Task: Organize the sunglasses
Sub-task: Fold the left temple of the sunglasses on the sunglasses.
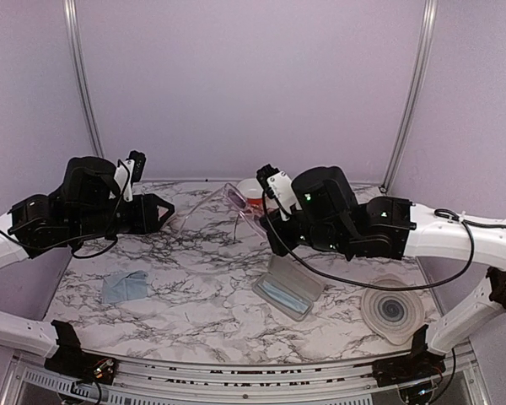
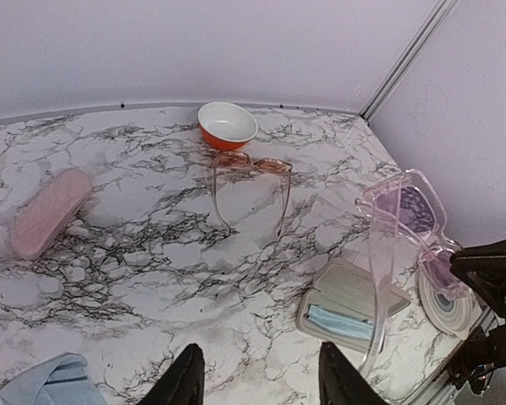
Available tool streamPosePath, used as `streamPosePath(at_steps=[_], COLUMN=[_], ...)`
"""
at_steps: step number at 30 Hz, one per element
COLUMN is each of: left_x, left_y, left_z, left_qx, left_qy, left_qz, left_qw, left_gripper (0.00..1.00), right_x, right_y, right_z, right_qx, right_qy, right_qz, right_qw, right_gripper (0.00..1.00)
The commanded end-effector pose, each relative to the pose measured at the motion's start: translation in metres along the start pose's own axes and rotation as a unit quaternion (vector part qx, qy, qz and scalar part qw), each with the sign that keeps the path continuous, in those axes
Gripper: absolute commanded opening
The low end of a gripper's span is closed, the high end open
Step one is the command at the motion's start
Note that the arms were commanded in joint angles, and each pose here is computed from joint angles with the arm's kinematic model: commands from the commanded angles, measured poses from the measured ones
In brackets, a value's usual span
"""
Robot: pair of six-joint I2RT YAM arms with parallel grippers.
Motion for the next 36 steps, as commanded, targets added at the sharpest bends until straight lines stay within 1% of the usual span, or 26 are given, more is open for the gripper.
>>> streamPosePath(at_steps=[1,6,10,17,36], left_x=[0.003,-0.012,-0.020,-0.023,-0.042], left_y=[-0.010,-0.023,-0.031,-0.040,-0.060], left_z=[-0.009,-0.020,-0.026,-0.034,-0.048], left_qx=[0.026,0.065,0.085,0.098,0.125], left_qy=[-0.005,-0.009,-0.009,-0.008,-0.018], left_qz=[0.014,-0.015,-0.028,-0.023,-0.032], left_qw=[1.000,0.998,0.996,0.995,0.992], left_gripper=[0.45,0.40,0.38,0.38,0.37], right_x=[0.016,0.026,0.032,0.039,0.057], right_y=[0.013,0.009,0.003,-0.007,-0.020], right_z=[0.020,0.022,0.022,0.021,0.020], right_qx=[-0.041,-0.040,-0.037,-0.024,-0.017], right_qy=[0.015,0.020,0.023,0.031,0.031], right_qz=[0.028,0.037,0.041,0.040,0.063], right_qw=[0.999,0.998,0.998,0.998,0.997], right_gripper=[0.00,0.00,0.00,0.00,0.00])
Point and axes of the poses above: each gripper's point midway between its finger pads, its own y axis back along the fingers, its own x axis along the line the jaws close on, z = x × y, the point moved 1 cm from there along y, back along the fingers, and after that the axes turned 1 degree about y, right-handed, at the moved point
